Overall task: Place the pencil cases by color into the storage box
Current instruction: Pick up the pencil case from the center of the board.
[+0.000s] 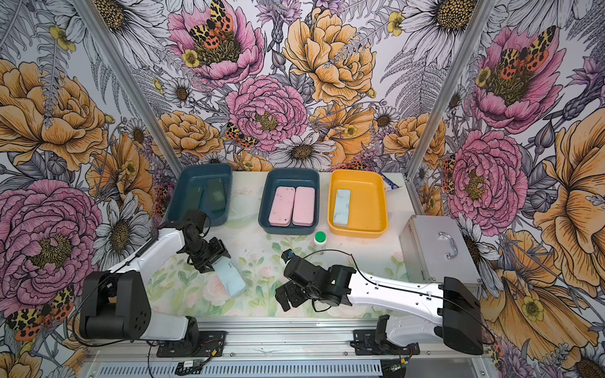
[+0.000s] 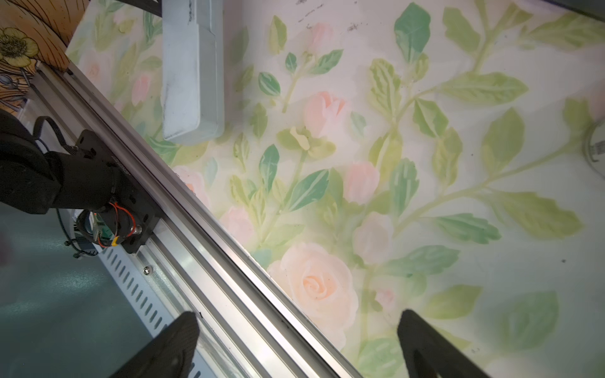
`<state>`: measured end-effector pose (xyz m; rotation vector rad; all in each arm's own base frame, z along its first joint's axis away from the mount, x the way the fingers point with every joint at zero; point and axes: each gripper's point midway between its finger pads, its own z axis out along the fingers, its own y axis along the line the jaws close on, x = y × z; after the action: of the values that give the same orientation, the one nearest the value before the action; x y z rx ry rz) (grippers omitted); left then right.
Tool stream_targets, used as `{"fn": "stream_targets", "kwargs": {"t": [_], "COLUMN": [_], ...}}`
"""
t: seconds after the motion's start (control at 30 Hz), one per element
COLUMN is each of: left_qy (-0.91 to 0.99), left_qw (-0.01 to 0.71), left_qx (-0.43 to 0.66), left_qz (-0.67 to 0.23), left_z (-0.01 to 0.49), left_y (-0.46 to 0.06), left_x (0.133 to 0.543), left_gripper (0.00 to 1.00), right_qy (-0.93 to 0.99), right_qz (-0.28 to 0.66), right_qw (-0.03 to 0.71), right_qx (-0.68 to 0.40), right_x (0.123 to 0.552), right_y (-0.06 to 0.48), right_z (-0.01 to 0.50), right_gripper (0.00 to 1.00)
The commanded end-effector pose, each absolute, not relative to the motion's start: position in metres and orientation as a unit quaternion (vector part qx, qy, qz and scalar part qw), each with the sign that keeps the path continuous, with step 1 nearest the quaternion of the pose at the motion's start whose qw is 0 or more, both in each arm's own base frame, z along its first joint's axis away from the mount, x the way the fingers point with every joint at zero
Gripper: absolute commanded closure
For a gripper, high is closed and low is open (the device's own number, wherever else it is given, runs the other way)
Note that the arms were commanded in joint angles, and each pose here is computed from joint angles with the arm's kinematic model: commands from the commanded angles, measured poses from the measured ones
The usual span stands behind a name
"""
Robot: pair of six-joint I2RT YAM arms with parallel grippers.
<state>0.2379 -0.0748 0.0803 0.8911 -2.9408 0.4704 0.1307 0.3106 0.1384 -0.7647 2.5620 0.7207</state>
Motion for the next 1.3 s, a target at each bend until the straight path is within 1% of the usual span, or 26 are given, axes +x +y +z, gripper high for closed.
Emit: {"fn": "stream_targets", "kwargs": {"t": [0.0, 0.2, 0.43, 0.6, 0.8, 0.93, 1.0, 1.27], "left_qy": [-0.944, -0.93, -0.919, -0.914, -0.908, -0.906, -0.905, -0.906], "left_qw": [-0.008, -0.045, -0.086, -0.092, -0.092, -0.086, -0.085, -0.079], "left_qx": [0.258, 0.247, 0.194, 0.171, 0.17, 0.167, 0.165, 0.166], "left_qz": [0.207, 0.268, 0.331, 0.356, 0.372, 0.379, 0.382, 0.381], "left_z": [0.103, 0.122, 0.147, 0.159, 0.165, 0.165, 0.166, 0.162], "left_y": [-0.106, -0.124, -0.153, -0.167, -0.169, -0.171, -0.172, -0.172], "left_x": [0.248, 0.259, 0.27, 0.266, 0.257, 0.252, 0.251, 0.246], "left_gripper": [0.36, 0.35, 0.35, 0.35, 0.35, 0.35, 0.35, 0.35], "right_qy": [0.88, 0.868, 0.859, 0.867, 0.881, 0.888, 0.889, 0.883], "right_qz": [0.333, 0.395, 0.433, 0.422, 0.393, 0.38, 0.376, 0.382], "right_qw": [0.176, 0.14, 0.092, 0.092, 0.111, 0.11, 0.109, 0.1], "right_qx": [-0.289, -0.266, -0.257, -0.249, -0.238, -0.235, -0.237, -0.252], "right_x": [0.132, 0.148, 0.152, 0.16, 0.175, 0.183, 0.186, 0.193], "right_y": [0.342, 0.358, 0.37, 0.371, 0.368, 0.37, 0.373, 0.391], "right_z": [0.174, 0.202, 0.21, 0.202, 0.187, 0.177, 0.173, 0.172], "right_gripper": [0.02, 0.03, 0.05, 0.05, 0.06, 0.07, 0.11, 0.35]}}
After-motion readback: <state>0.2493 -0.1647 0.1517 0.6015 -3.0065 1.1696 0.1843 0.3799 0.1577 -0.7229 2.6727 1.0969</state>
